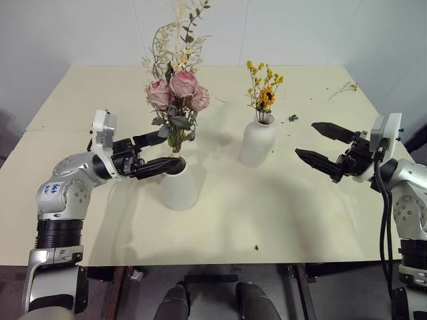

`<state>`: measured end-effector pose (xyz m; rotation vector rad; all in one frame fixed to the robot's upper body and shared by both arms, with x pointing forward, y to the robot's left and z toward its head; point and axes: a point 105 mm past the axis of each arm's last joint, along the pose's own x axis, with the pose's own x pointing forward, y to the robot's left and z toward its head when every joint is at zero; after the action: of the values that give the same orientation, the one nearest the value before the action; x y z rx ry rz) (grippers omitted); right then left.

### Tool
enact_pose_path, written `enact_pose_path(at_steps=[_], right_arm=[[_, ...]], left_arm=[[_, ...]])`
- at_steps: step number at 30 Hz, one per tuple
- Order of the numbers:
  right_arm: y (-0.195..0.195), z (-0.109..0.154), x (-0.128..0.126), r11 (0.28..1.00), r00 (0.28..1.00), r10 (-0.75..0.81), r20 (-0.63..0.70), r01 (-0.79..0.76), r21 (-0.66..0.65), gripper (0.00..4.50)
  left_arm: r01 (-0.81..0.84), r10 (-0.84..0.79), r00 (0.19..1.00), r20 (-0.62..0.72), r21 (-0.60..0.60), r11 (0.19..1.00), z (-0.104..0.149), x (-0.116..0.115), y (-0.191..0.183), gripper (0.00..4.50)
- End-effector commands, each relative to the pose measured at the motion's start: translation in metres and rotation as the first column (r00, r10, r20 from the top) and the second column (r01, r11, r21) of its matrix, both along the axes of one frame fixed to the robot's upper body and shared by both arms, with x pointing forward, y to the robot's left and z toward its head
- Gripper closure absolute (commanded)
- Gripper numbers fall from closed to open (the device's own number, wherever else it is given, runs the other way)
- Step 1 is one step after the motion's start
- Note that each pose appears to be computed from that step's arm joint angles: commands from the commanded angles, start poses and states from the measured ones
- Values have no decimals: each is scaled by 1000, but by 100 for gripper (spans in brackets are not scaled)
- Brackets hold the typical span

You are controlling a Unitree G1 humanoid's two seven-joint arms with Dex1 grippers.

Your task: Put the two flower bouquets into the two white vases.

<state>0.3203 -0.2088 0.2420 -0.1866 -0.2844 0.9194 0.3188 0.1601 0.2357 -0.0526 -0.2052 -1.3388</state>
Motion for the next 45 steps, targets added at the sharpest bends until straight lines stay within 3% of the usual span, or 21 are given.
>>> enact_pose_path(at_steps=[1, 6, 10, 15, 19, 23, 25, 32, 35, 45], right_arm=[[-3, 13, -6, 1000, 999, -7, 52, 7, -7, 0], [-6, 14, -7, 1000, 998, -17, 53, 17, -9, 0], [-7, 13, -8, 1000, 999, -22, 48, 23, -9, 0], [-10, 10, -6, 999, 999, -32, 38, 32, -3, 0], [-10, 7, -2, 999, 999, -32, 31, 32, -2, 0], [-6, 7, 2, 1000, 999, -24, 28, 25, -4, 0], [-8, 8, 3, 1000, 999, -25, 27, 25, -7, 0], [-17, 11, 0, 998, 1000, -12, 18, 13, -60, 0], [-25, 12, -8, 996, 998, -10, -58, 5, -89, 0], [-39, 8, -26, 991, 998, -44, -48, 38, -129, 0]], left_arm=[[37, -37, 999, 34, 4, 999, 6, 2, -5, 4], [91, -91, 994, 65, -6, 996, 15, -4, -13, 4], [143, -144, 989, 45, 25, 989, 23, -25, -7, 4], [110, -113, 993, 46, 74, 991, 25, -34, 2, 4], [-34, 25, 993, 118, 74, 997, 31, -23, 16, 4], [-304, 258, 923, 286, 130, 944, 30, 4, 48, 4], [-330, 266, 908, 324, 162, 930, 27, 6, 51, 4], [-149, 119, 983, 141, 227, 962, 14, -30, 54, 4], [-192, 177, 981, 80, 265, 945, 9, -36, 72, 4], [-280, 247, 957, 155, 256, 925, -2, -31, 79, 4]])
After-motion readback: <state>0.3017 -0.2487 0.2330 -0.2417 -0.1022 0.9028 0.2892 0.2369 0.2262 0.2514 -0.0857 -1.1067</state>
